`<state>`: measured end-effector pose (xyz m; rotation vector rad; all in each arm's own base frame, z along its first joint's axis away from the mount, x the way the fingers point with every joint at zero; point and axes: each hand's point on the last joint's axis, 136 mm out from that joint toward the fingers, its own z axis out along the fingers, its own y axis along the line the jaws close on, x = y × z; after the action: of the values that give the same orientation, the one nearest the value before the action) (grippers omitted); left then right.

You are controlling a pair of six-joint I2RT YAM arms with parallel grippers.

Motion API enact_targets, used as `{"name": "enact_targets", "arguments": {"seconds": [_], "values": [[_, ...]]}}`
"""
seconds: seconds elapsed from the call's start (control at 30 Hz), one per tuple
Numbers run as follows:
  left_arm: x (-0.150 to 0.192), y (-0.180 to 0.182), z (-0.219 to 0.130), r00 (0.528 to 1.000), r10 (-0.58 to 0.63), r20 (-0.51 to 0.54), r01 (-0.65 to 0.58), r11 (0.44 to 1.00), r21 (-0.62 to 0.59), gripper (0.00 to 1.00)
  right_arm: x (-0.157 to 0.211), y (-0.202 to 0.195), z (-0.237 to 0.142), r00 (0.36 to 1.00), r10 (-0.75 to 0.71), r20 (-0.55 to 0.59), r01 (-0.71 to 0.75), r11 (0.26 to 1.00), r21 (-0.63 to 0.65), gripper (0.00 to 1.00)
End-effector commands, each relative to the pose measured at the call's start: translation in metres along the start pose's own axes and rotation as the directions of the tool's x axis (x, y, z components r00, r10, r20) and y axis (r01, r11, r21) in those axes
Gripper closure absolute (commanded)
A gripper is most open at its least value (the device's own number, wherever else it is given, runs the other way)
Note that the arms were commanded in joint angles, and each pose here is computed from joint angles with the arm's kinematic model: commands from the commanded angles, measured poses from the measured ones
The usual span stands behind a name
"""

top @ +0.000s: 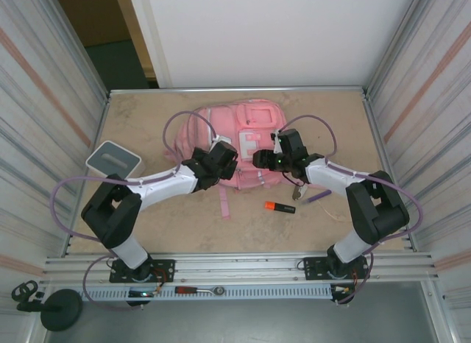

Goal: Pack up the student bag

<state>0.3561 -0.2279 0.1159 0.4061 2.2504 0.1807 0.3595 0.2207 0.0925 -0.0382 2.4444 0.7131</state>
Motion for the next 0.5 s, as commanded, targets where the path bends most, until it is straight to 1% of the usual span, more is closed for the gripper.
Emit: {"name": "enact_targets", "arguments": {"seconds": [0.0,0.17,0.23,0.37,0.47], "values": [[0.000,0.004,-0.004,0.999,-0.031,0.021,0.032,0.998,-0.045,0.01,0.009,-0.012,-0.008,0.999,0.021,-0.031,-0.020,0.999,0.031,0.36],[0.009,0.020,-0.002,1.000,-0.022,0.022,0.024,0.990,-0.136,0.01,0.008,-0.012,-0.013,0.999,0.016,-0.031,-0.015,1.000,0.016,0.36],[0.012,0.027,-0.006,0.999,-0.030,0.031,0.034,0.988,-0.153,0.01,0.008,-0.015,-0.017,0.999,0.005,-0.033,-0.004,1.000,0.024,0.36],[0.019,0.028,-0.001,0.997,-0.077,0.027,0.079,0.992,-0.099,0.01,0.007,-0.022,-0.023,1.000,0.019,-0.013,-0.019,0.999,0.029,0.36],[0.018,0.024,0.008,0.998,-0.061,0.007,0.062,0.996,-0.063,0.01,0.004,-0.022,-0.025,0.999,0.035,0.013,-0.036,0.999,0.010,0.35]]}}
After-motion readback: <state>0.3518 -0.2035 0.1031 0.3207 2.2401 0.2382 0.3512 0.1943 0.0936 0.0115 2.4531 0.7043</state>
